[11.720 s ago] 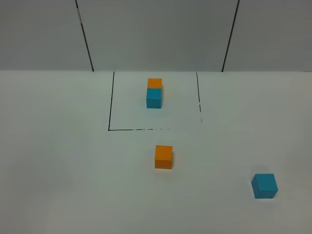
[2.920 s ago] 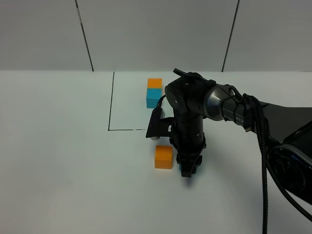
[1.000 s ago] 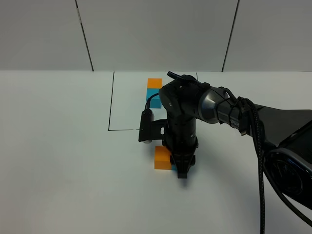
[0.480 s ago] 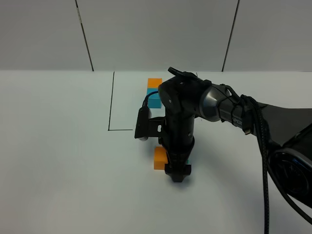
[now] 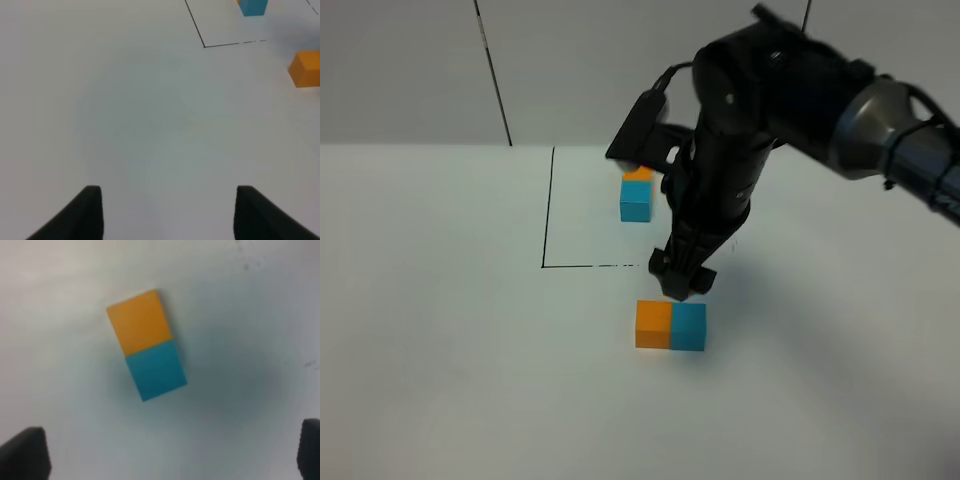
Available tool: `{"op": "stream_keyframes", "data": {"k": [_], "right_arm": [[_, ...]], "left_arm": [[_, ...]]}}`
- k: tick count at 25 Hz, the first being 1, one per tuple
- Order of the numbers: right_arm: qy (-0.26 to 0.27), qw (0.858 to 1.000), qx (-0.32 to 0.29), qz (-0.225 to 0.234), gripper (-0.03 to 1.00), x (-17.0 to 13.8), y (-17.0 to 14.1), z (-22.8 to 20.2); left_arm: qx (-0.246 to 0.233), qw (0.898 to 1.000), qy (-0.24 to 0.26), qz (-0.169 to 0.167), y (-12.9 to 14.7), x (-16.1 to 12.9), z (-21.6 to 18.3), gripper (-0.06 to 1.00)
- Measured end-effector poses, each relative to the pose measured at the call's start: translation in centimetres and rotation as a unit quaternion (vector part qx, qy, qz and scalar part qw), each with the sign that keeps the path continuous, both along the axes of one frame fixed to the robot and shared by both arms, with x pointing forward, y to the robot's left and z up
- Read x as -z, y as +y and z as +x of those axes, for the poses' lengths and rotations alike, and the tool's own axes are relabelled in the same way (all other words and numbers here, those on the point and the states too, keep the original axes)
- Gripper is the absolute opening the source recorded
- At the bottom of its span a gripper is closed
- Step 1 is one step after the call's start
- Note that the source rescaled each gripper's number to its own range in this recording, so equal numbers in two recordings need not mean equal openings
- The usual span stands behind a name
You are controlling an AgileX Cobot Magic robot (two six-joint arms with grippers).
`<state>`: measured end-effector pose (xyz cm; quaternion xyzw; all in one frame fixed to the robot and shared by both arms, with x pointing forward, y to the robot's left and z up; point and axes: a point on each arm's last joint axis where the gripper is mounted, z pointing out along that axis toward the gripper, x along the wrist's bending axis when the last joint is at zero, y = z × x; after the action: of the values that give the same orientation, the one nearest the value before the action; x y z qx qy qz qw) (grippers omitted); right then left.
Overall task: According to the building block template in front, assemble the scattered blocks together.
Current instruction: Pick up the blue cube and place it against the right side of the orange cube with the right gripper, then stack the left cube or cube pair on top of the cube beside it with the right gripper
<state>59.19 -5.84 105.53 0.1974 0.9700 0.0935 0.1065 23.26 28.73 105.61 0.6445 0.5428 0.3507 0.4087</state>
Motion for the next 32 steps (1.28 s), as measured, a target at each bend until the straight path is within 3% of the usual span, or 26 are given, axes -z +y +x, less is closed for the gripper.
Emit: {"op": "stream_keyframes", "data": {"k": [4, 7, 12, 16, 20, 25, 32], "right_arm": [[-0.029, 0.992, 0.092, 0.086, 1.00, -5.2, -4.7, 0.5], [-0.053, 0.972, 0.185, 0.132, 1.00, -7.8, -10.5, 1.1], [-0.108, 0.919, 0.347, 0.154, 1.00, -8.2, -21.3, -1.2], [-0.153, 0.870, 0.439, 0.162, 1.00, -7.4, -26.5, -7.6], [-0.161, 0.840, 0.497, 0.146, 1.00, -6.1, -28.4, -14.7], [-0.150, 0.811, 0.543, 0.160, 1.00, -3.4, -27.3, -21.2], [-0.164, 0.805, 0.535, 0.199, 1.00, -1.3, -24.8, -27.3]], "left_arm": [[0.000, 1.000, 0.000, 0.000, 0.0, 0.0, 0.0, 0.23], [0.000, 1.000, 0.000, 0.000, 0.0, 0.0, 0.0, 0.23], [0.000, 1.000, 0.000, 0.000, 0.0, 0.0, 0.0, 0.23], [0.000, 1.000, 0.000, 0.000, 0.0, 0.0, 0.0, 0.23], [0.000, 1.000, 0.000, 0.000, 0.0, 0.0, 0.0, 0.23], [0.000, 1.000, 0.000, 0.000, 0.0, 0.0, 0.0, 0.23], [0.000, 1.000, 0.000, 0.000, 0.0, 0.0, 0.0, 0.23]]}}
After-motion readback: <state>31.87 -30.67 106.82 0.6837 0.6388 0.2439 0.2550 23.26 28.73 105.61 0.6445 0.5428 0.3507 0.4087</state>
